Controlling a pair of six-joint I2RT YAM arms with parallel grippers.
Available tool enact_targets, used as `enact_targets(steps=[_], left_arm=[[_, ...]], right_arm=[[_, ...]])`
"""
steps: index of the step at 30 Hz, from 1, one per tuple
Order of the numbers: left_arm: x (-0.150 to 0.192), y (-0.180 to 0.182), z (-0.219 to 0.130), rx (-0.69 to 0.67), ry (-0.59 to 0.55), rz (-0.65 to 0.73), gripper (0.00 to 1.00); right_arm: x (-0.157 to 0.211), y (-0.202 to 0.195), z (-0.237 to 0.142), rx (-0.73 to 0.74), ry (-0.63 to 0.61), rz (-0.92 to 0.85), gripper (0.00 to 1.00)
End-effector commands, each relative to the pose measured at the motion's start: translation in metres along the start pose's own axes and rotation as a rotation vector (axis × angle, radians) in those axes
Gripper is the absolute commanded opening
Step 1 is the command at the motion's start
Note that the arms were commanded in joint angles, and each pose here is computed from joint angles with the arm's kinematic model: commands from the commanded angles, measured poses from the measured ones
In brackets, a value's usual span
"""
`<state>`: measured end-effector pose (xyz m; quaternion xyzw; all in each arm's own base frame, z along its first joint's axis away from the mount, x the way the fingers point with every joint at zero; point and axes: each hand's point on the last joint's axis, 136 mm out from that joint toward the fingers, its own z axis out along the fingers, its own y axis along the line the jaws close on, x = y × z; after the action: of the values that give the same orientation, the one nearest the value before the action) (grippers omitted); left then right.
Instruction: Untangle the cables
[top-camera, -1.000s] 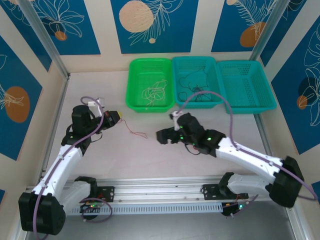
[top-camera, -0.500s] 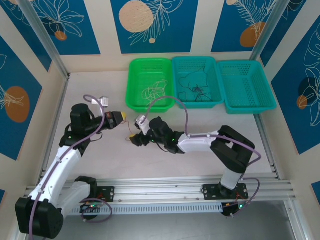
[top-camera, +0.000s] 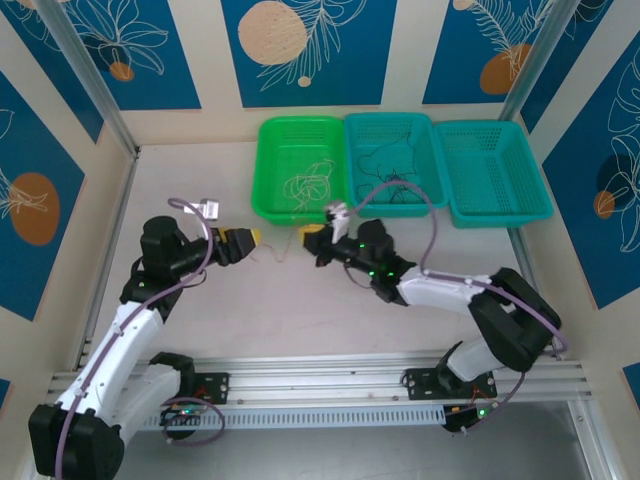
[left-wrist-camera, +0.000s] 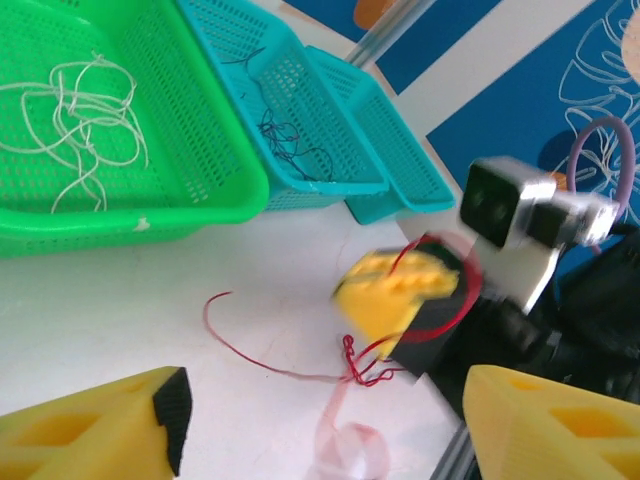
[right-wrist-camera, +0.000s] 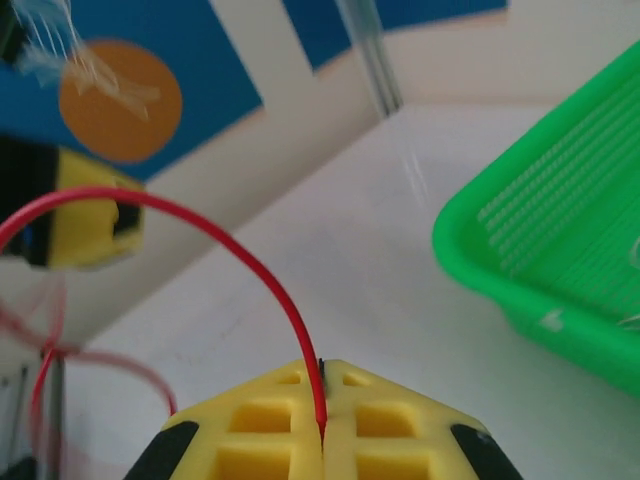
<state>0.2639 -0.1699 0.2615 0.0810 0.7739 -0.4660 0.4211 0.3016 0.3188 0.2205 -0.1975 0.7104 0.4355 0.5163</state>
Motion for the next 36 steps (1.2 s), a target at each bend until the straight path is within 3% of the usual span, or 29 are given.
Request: enact_targets(steps=[1, 9, 16, 25, 28, 31, 34, 36], left_arm=[[-0.013, -0.024, -0.004, 0.073, -0.059, 0.125, 0.77], [-0.001, -0.021, -0.001, 0.073, -0.041, 0.126, 0.81], [0.001, -0.023, 0.002, 0.082, -0.039, 0.143, 0.82], [0.005, -0.020, 0.008, 0.076, -0.020, 0.143, 0.83], [0.008, -0.019, 0.009, 0.070, -0.012, 0.148, 0.83], [0.010, -0.015, 0.009, 0.056, -0.012, 0.150, 0.83], [0.013, -0.011, 0.009, 0.042, -0.008, 0.150, 0.83], [0.015, -0.009, 0.010, 0.037, -0.002, 0.147, 0.83]], right_arm=[[-0.065, -0.021, -0.041, 0.009, -0.227, 0.106, 0.00], [-0.159, -0.107, -0.154, 0.205, -0.561, 0.284, 0.00], [-0.194, -0.198, -0.265, 0.489, -0.864, 0.431, 0.00], [-0.194, -0.302, -0.289, 0.624, -0.871, 0.614, 0.00], [-0.189, -0.337, -0.280, 0.635, -0.816, 0.722, 0.00], [-0.167, -0.375, -0.274, 0.773, -0.719, 0.921, 0.01], [-0.149, -0.399, -0.280, 0.946, -0.637, 1.021, 0.13], [-0.143, -0.407, -0.280, 0.988, -0.595, 1.047, 0.31]])
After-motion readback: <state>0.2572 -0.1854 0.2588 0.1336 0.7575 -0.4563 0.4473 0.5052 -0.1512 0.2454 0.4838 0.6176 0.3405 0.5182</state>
